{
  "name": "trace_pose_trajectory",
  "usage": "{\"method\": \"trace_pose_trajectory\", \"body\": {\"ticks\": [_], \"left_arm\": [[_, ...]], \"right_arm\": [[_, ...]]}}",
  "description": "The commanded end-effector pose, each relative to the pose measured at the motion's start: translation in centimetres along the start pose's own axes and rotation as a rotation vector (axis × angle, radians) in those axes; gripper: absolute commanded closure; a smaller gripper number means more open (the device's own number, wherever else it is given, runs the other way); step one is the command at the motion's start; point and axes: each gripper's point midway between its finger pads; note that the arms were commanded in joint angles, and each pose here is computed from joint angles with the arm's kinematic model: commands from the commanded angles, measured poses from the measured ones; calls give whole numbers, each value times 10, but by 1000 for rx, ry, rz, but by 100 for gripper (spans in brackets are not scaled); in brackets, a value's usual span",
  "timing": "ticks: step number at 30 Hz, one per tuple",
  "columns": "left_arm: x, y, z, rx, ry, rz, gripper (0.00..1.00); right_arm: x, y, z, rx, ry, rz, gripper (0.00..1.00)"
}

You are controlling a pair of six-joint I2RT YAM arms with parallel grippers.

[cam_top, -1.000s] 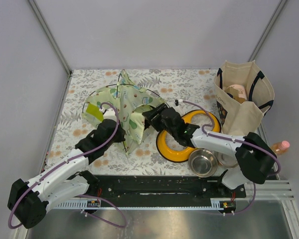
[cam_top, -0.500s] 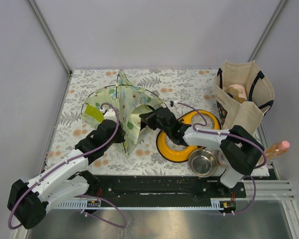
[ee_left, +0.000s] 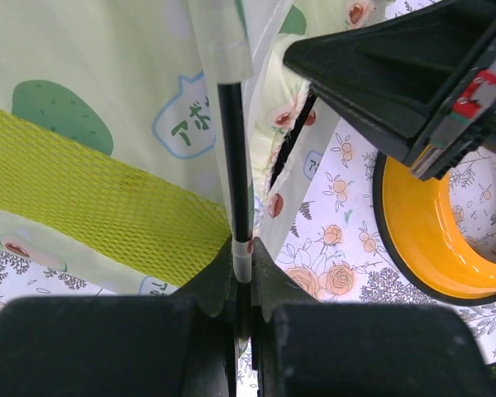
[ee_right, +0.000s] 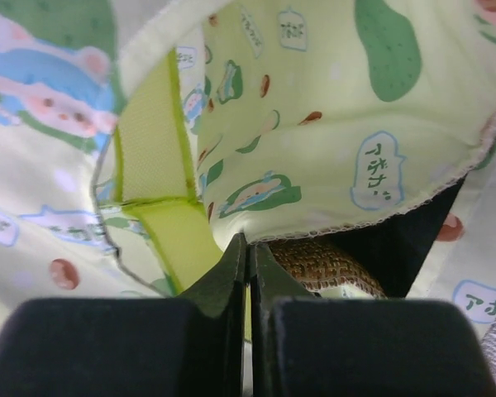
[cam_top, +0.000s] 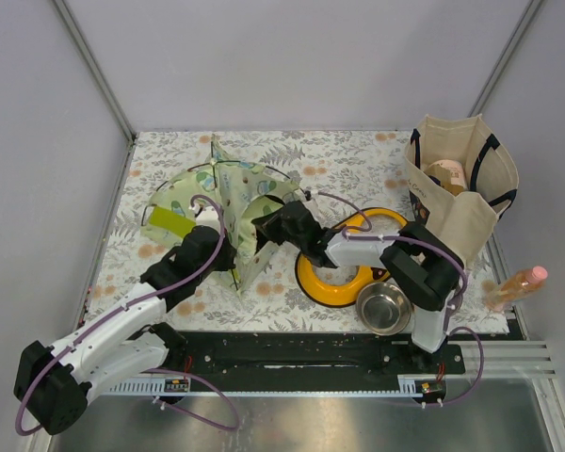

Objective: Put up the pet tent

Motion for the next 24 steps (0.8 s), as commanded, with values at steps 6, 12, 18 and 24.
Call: {"method": "trace_pose_trajectory", "body": {"ticks": [6, 12, 18, 24], "left_arm": [[8, -9, -24, 23, -111, 72, 100], [8, -9, -22, 23, -102, 73, 100], [11, -6, -12, 33, -44, 58, 99], [11, -2, -5, 38, 0, 36, 81]], "right_arm": [[-26, -38, -38, 88, -66, 149, 100], [-33, -39, -46, 169, -104, 152, 100], [-14, -14, -36, 270, -120, 78, 63], [28, 12, -14, 390, -106, 8, 40]]}}
Point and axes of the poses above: each gripper's point midway between its finger pads, its own x axis back along the fingers, its own z axis along the line the jaws close on, y = z × x, and after that the axes turned 7 degrees about x, right-handed
